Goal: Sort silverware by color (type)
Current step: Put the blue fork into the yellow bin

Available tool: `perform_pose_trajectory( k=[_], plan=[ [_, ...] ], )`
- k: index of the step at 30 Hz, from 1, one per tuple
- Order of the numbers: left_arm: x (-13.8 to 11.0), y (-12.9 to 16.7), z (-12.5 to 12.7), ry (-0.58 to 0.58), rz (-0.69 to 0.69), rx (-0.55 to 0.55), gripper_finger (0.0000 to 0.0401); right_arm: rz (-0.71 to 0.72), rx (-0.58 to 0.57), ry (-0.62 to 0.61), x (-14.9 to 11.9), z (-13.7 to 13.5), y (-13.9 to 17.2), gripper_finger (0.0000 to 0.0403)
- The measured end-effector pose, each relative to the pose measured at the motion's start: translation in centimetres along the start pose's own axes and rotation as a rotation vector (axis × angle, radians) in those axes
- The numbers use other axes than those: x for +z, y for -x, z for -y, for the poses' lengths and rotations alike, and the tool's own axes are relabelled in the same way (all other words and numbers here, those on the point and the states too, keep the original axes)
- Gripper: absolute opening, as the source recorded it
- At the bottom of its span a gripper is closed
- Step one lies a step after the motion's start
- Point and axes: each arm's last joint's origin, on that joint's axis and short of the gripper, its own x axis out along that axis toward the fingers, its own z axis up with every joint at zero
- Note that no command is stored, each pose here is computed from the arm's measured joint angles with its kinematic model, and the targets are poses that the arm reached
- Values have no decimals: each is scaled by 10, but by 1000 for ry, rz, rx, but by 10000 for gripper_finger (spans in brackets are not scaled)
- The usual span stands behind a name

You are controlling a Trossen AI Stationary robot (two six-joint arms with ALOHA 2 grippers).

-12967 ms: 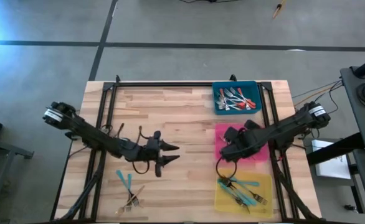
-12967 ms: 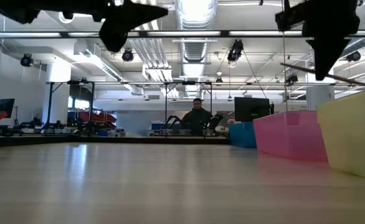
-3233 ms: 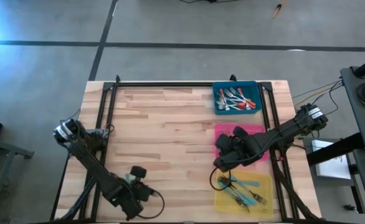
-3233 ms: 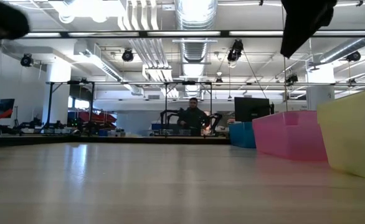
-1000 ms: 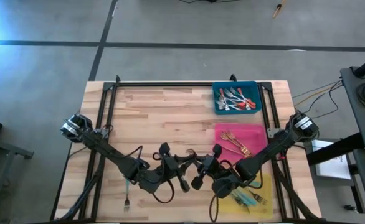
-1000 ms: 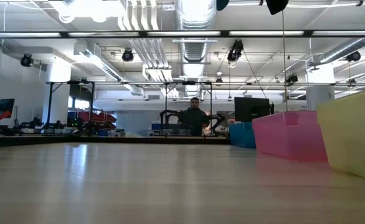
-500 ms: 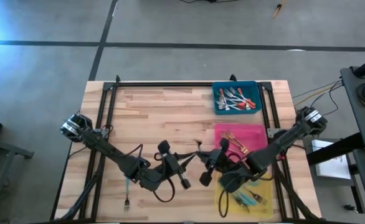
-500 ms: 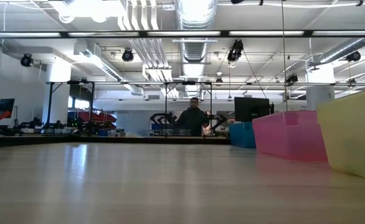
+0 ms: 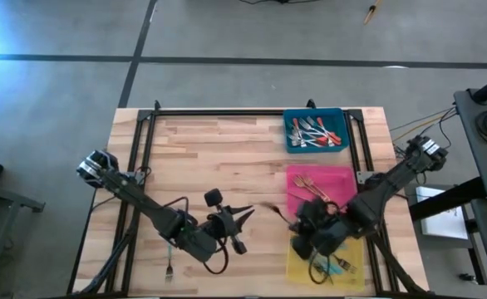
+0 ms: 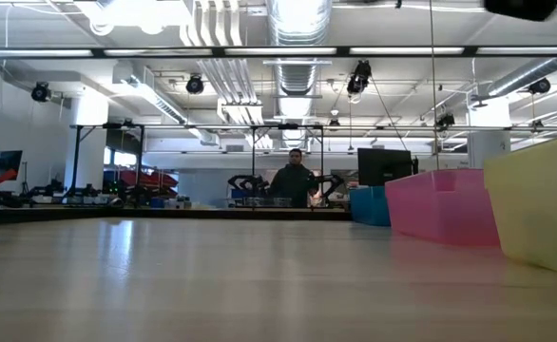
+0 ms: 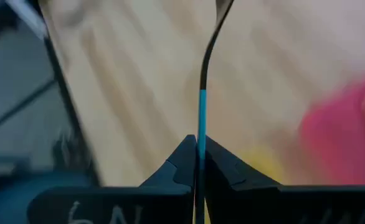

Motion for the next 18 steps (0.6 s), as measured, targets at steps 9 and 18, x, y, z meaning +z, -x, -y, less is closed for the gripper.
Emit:
perform_pose_trajectory(
  k=[9, 18],
  plan=[
    [2, 30, -18, -1, -77, -33, 30, -381, -167, -130, -82, -12, -17, 8],
    [16, 56, -48, 130, -126, -104, 30, -557, -328, -99, -127, -13, -53, 9]
  ],
)
